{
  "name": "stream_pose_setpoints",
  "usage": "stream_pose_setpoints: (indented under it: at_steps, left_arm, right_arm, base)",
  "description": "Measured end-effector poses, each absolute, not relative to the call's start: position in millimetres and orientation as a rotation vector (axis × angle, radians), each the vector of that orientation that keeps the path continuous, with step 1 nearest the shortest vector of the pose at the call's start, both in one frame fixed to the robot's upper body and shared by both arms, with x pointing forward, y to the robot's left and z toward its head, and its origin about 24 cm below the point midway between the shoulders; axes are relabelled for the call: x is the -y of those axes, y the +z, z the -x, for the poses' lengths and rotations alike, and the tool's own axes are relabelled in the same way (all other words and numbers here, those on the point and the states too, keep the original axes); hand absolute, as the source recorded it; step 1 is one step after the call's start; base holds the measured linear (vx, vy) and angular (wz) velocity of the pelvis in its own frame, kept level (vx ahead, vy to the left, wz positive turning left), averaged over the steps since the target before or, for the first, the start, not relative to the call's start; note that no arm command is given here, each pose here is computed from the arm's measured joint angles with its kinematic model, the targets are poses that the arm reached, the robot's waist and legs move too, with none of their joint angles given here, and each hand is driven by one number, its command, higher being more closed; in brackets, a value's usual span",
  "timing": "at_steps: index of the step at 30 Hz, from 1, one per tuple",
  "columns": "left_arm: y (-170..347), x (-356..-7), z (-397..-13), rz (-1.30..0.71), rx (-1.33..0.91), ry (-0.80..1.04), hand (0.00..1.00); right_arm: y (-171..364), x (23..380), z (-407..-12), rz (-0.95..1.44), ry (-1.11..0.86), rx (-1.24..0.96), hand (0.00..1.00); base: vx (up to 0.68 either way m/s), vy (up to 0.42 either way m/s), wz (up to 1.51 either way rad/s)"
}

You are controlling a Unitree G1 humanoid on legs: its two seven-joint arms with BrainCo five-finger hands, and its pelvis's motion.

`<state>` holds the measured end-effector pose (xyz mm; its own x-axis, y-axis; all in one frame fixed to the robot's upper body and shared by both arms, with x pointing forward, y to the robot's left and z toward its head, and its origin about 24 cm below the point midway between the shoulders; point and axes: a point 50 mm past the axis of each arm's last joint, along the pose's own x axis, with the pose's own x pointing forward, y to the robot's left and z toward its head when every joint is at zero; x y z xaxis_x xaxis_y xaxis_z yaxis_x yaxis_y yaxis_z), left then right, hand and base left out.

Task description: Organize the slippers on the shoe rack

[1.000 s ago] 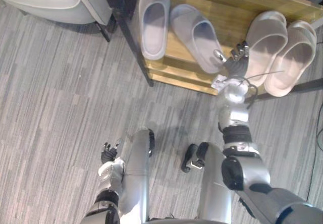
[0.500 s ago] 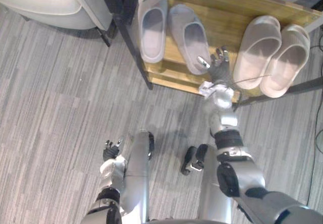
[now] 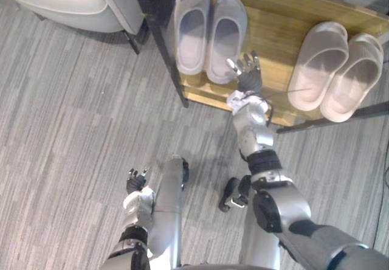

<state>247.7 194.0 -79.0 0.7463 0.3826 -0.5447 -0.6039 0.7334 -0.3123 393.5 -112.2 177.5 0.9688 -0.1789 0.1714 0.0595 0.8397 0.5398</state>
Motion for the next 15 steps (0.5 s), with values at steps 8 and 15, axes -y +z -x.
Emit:
stream_pose_setpoints:
  at_steps: [8, 15]
  left_arm:
    - [-79.0, -190.5, -247.9, 0.503, -0.469, 0.558, 0.0]
    - [-80.0, -188.0, -247.4, 0.505, -0.475, 0.553, 0.0]
  right_arm:
    - [202.5, 125.7, -405.2, -0.55, -0.145, 0.257, 0.0]
    - [200.8, 138.4, -406.9, -0.53, -0.175, 0.253, 0.0]
  base:
    - [0.0, -0.037, 0.05]
    - [0.0, -0.019, -0.04]
